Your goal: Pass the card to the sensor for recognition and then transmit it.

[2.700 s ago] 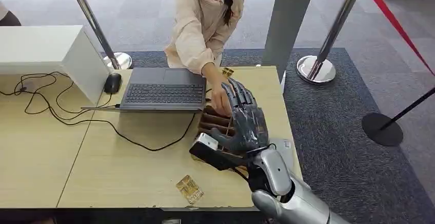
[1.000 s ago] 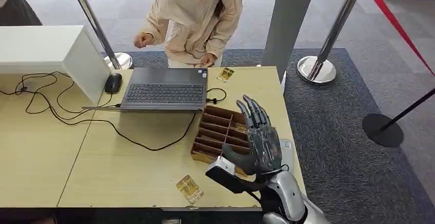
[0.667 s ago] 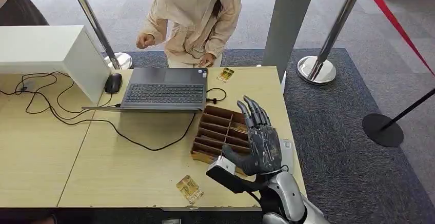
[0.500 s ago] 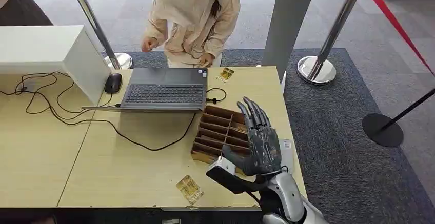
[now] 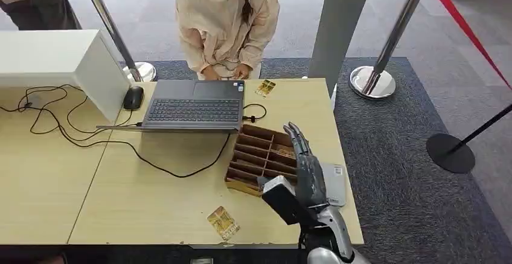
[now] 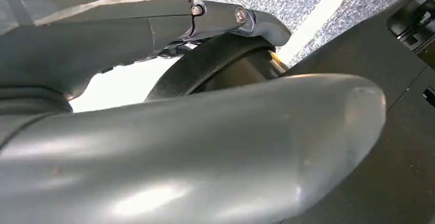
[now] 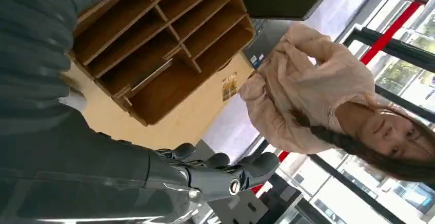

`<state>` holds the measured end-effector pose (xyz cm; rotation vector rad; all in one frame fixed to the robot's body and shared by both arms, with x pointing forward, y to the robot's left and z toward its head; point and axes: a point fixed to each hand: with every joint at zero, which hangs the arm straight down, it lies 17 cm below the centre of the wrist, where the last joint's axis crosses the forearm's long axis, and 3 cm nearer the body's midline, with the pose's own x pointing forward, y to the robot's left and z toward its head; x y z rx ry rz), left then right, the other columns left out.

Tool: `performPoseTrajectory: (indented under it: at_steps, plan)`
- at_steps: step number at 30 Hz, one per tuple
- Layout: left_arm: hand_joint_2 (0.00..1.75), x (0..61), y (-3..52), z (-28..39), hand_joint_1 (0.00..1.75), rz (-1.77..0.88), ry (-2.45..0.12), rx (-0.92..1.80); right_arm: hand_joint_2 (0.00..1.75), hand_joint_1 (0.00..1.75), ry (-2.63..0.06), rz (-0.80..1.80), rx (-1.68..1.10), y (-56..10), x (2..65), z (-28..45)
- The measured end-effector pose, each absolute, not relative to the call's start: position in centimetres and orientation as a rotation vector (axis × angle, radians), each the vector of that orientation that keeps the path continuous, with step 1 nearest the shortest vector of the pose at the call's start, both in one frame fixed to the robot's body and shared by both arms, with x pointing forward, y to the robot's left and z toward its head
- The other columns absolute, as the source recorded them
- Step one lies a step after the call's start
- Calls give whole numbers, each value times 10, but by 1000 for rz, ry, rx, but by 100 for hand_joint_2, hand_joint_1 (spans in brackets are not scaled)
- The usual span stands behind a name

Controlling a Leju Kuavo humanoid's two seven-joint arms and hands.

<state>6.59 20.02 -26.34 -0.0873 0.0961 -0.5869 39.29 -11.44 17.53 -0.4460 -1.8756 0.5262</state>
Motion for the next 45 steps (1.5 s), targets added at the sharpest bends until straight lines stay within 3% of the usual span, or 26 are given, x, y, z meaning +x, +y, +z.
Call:
performPoseTrajectory:
  at_steps: [13, 20, 26, 45]
  plan:
    - [0, 66, 200, -263, 0, -587, 96, -87, 175, 0, -1863, 488, -396, -112, 393, 169]
    - [0, 66, 201, -264, 0, -603, 95, -82, 175, 0, -2037, 766, -896, -108, 380, 205]
    - [0, 66, 201, -264, 0, -599, 93, -84, 175, 0, -1871, 506, -526, -124, 398, 176]
    - [0, 65, 200, -264, 0, -600, 92, -87, 175, 0, -1910, 571, -630, -121, 399, 191]
